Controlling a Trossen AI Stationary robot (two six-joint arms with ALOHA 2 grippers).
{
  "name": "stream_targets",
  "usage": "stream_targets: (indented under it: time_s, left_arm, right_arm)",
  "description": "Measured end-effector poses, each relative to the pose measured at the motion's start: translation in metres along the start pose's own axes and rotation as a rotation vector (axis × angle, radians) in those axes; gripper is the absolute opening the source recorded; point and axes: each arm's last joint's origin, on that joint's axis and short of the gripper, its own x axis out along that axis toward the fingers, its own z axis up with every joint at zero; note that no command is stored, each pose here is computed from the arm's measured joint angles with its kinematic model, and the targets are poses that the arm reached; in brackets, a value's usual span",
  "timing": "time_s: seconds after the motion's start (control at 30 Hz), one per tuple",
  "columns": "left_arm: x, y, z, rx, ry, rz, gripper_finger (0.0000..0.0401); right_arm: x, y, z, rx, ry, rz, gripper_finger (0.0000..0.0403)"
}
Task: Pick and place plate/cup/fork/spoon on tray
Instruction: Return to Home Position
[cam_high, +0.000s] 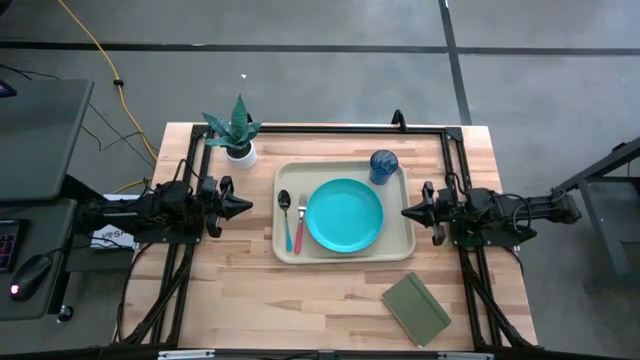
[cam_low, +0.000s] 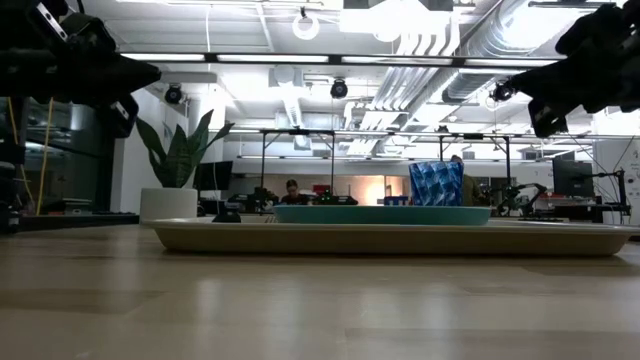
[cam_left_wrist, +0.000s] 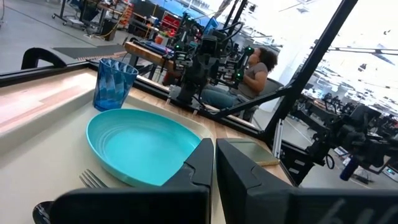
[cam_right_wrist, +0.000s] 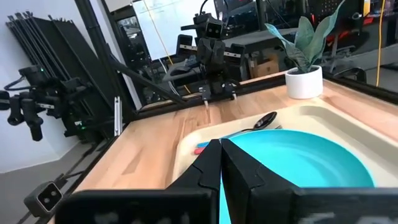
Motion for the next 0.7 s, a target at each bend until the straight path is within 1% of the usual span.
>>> stream_targets:
  time_s: [0.27,0.7]
  left_arm:
    - [0.0000,0.0000,0.0000,0.000,0.000,0.000,0.0000]
    - [0.0000,0.0000,0.0000,0.000,0.000,0.000,0.0000]
  right_arm:
    - [0.0000,0.0000,0.0000,0.079,0.000,0.000,0.0000]
    - [0.0000,0.0000,0.0000,0.078,0.000,0.000,0.0000]
